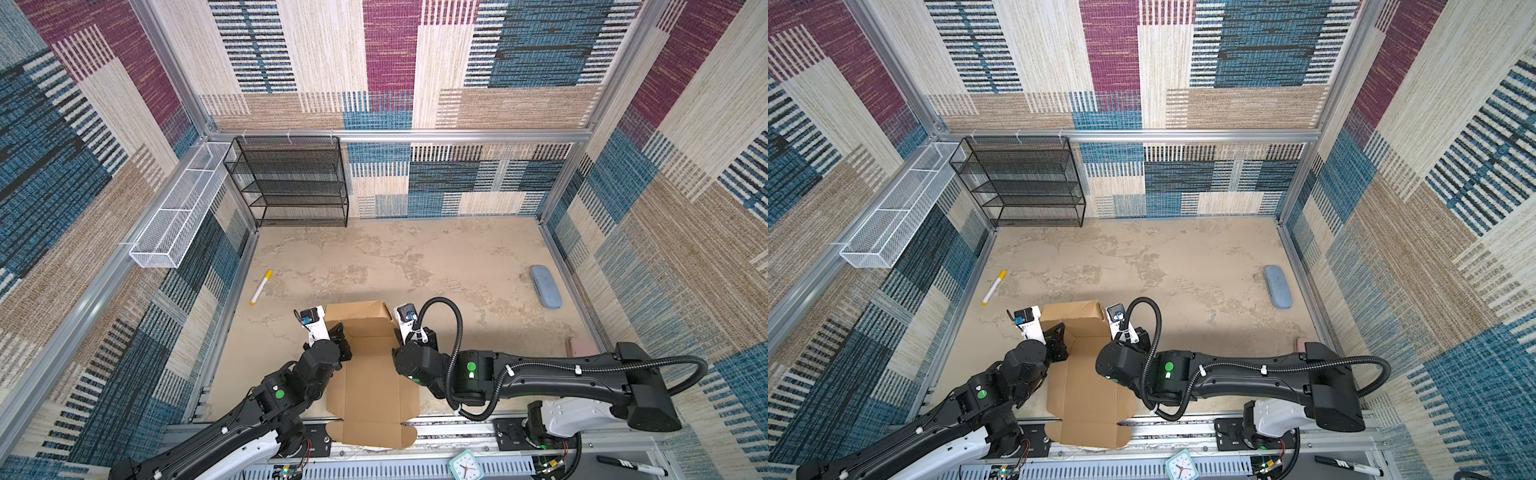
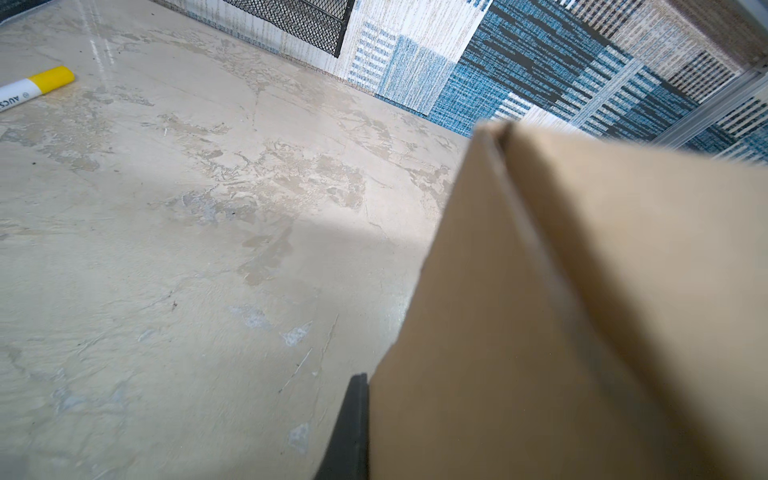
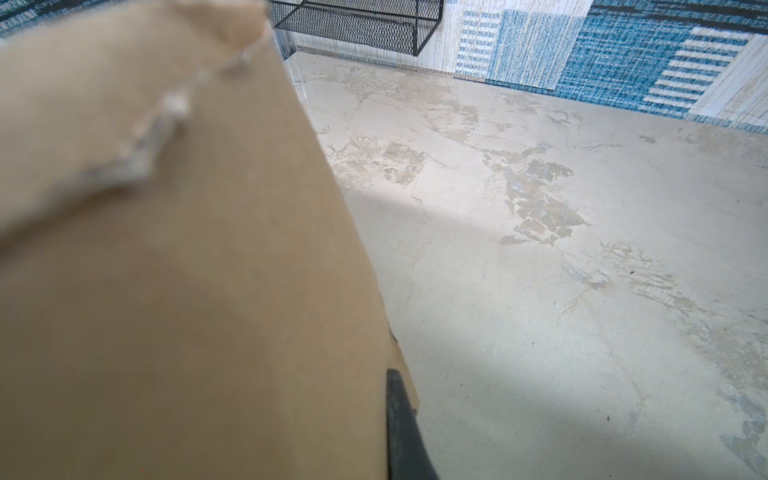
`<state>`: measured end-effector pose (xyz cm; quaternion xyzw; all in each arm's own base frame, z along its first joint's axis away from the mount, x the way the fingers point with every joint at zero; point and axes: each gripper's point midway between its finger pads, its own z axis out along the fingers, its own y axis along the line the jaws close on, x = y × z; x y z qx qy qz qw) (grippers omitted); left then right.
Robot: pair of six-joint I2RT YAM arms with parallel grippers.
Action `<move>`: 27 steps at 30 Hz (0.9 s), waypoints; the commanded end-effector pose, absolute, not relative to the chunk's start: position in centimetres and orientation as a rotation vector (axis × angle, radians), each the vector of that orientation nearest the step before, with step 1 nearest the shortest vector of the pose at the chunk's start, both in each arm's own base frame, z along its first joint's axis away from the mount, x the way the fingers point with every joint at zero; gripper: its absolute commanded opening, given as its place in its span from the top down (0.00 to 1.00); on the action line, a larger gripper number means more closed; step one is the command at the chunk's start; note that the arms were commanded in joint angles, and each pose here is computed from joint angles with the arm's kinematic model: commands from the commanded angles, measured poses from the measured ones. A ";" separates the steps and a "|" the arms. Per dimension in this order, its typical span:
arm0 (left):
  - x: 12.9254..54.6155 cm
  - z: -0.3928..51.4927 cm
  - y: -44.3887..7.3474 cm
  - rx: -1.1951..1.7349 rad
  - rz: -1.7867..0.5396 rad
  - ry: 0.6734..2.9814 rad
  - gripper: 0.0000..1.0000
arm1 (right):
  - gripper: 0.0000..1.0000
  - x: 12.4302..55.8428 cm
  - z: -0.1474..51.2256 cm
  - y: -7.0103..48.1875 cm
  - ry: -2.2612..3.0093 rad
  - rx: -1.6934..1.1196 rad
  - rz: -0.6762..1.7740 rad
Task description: Fold the paper box
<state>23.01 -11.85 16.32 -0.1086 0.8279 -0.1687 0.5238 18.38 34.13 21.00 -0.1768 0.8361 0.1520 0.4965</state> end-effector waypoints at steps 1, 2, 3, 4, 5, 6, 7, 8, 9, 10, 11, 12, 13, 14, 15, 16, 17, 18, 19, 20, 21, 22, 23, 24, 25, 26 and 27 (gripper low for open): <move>22.4 14.2 -8.3 -0.300 -0.170 2.027 1.00 | 1.00 18.4 23.6 35.4 1.970 -0.336 0.481; 22.4 14.1 -8.2 -0.311 -0.171 2.025 1.00 | 1.00 18.4 23.5 35.4 1.970 -0.337 0.480; 22.3 14.1 -8.1 -0.325 -0.178 2.018 1.00 | 1.00 18.4 23.5 35.4 1.972 -0.339 0.479; 22.4 14.1 -8.4 -0.316 -0.198 2.015 1.00 | 1.00 18.4 23.4 35.5 1.974 -0.342 0.481; 22.5 14.2 -8.8 -0.297 -0.217 2.015 1.00 | 1.00 18.3 23.3 35.6 1.976 -0.344 0.481; 22.6 14.2 -9.1 -0.286 -0.230 2.020 1.00 | 1.00 18.3 23.3 35.6 1.976 -0.344 0.482; 22.6 14.3 -9.4 -0.278 -0.237 2.022 1.00 | 1.00 18.3 23.2 35.7 1.976 -0.347 0.482; 22.7 14.4 -9.6 -0.268 -0.242 2.024 1.00 | 1.00 18.3 23.2 35.7 1.977 -0.347 0.481; 22.7 14.4 -9.7 -0.266 -0.241 2.028 0.98 | 1.00 18.3 23.2 35.7 1.976 -0.348 0.482; 22.8 14.4 -9.6 -0.269 -0.242 2.027 0.92 | 1.00 18.3 23.2 35.8 1.976 -0.350 0.480; 22.8 14.4 -9.7 -0.268 -0.244 2.027 0.91 | 1.00 18.3 23.2 35.8 1.976 -0.350 0.480; 22.7 14.4 -9.7 -0.269 -0.251 2.024 0.91 | 1.00 18.3 23.2 35.8 1.977 -0.351 0.478; 22.7 14.5 -9.7 -0.273 -0.262 2.019 0.89 | 1.00 18.3 23.2 35.8 1.977 -0.350 0.481; 22.7 14.6 -9.8 -0.275 -0.272 2.013 0.86 | 1.00 18.3 23.2 35.8 1.978 -0.350 0.480; 22.7 14.7 -9.8 -0.278 -0.284 2.009 0.81 | 1.00 18.3 23.0 35.7 1.980 -0.350 0.476; 22.6 14.9 -9.8 -0.283 -0.295 2.002 0.78 | 1.00 18.3 22.9 35.7 1.981 -0.350 0.475; 22.6 15.1 -9.7 -0.286 -0.308 1.994 0.77 | 1.00 18.3 22.9 35.7 1.982 -0.348 0.476; 22.6 15.3 -9.8 -0.286 -0.318 1.989 0.75 | 1.00 18.3 22.7 35.6 1.984 -0.348 0.470; 22.5 15.5 -9.9 -0.284 -0.330 1.986 0.73 | 1.00 18.4 22.6 35.6 1.986 -0.349 0.464; 22.5 15.7 -10.0 -0.280 -0.342 1.984 0.71 | 1.00 18.4 22.5 35.5 1.985 -0.345 0.460; 22.5 16.0 -10.1 -0.280 -0.355 1.981 0.69 | 1.00 18.5 22.3 35.5 1.987 -0.346 0.446; 22.4 15.9 -10.2 -0.279 -0.364 1.984 0.70 | 1.00 18.5 22.1 35.4 1.987 -0.346 0.436; 22.4 16.0 -10.3 -0.282 -0.379 1.986 0.69 | 1.00 18.6 22.0 35.4 1.987 -0.344 0.428; 22.3 15.9 -10.5 -0.281 -0.395 1.989 0.69 | 1.00 18.7 21.8 35.3 1.988 -0.341 0.419; 22.3 15.9 -10.7 -0.283 -0.409 1.990 0.67 | 1.00 18.7 21.6 35.3 1.987 -0.340 0.415; 22.3 16.0 -11.0 -0.285 -0.429 1.992 0.65 | 1.00 18.7 21.4 35.4 1.989 -0.341 0.410; 22.3 16.0 -11.2 -0.282 -0.449 1.993 0.63 | 1.00 18.8 21.3 35.4 1.987 -0.339 0.406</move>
